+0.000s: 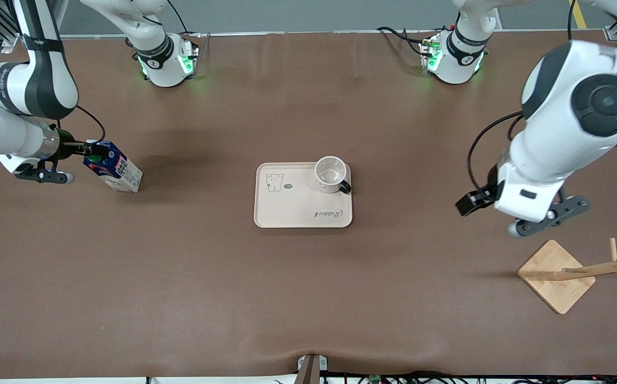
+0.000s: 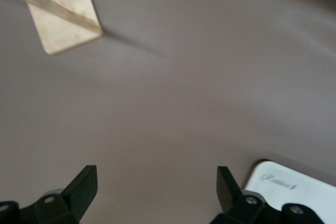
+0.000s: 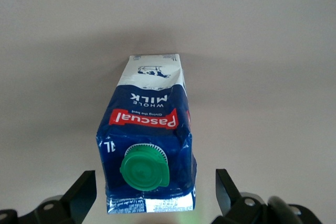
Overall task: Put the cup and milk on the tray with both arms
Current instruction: 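Release the mug on the tray while the right gripper grasps the milk, then lift the milk carton and carry it toward the tray with the right gripper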
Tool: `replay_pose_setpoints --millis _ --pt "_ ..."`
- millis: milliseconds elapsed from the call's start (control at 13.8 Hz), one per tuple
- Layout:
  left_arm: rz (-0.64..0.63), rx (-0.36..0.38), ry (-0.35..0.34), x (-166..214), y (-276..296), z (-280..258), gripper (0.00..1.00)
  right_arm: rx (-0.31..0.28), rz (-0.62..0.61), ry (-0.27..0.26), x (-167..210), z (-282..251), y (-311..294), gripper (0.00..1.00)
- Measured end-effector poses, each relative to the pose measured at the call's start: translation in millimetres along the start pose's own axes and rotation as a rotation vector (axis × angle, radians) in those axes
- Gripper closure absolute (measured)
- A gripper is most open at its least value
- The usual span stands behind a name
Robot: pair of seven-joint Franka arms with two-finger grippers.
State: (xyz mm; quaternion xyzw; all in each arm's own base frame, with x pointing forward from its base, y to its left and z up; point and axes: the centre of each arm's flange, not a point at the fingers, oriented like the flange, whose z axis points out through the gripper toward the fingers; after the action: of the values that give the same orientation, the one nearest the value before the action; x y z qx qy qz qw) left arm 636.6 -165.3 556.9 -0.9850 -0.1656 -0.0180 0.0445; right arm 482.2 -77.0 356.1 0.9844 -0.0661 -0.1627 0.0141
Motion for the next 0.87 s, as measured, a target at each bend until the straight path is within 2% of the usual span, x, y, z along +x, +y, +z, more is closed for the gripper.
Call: replay_pose_setpoints --millis 291,581,654,726,799,872 --pt "0.145 0.038 0.022 9.0 -65.2 -38.3 0.0 0.0 0.012 -0.009 -2.2 11.4 -1.9 0.0" --pt "0.23 0.002 -0.002 -9.1 -115.0 -68.7 0.0 -0.001 0.01 -0.005 -3.6 23.0 -5.1 0.0" --pt "0.237 0.001 -0.004 -17.1 -126.8 -73.8 0.0 -0.004 0.002 -0.003 -3.5 24.4 -8.8 0.07" --pt "0.248 0.005 -0.004 -26.2 -135.3 -78.1 0.0 -0.007 -0.007 0.0 -3.5 23.6 -13.5 0.19" --pt "0.261 0.009 -0.005 -35.4 -141.2 -81.1 0.0 -0.01 -0.014 0.004 -3.9 21.5 -17.8 0.26" --pt "0.268 0.007 -0.009 -44.2 -145.4 -82.4 0.0 -0.013 -0.023 0.004 -4.1 21.0 -22.6 0.27"
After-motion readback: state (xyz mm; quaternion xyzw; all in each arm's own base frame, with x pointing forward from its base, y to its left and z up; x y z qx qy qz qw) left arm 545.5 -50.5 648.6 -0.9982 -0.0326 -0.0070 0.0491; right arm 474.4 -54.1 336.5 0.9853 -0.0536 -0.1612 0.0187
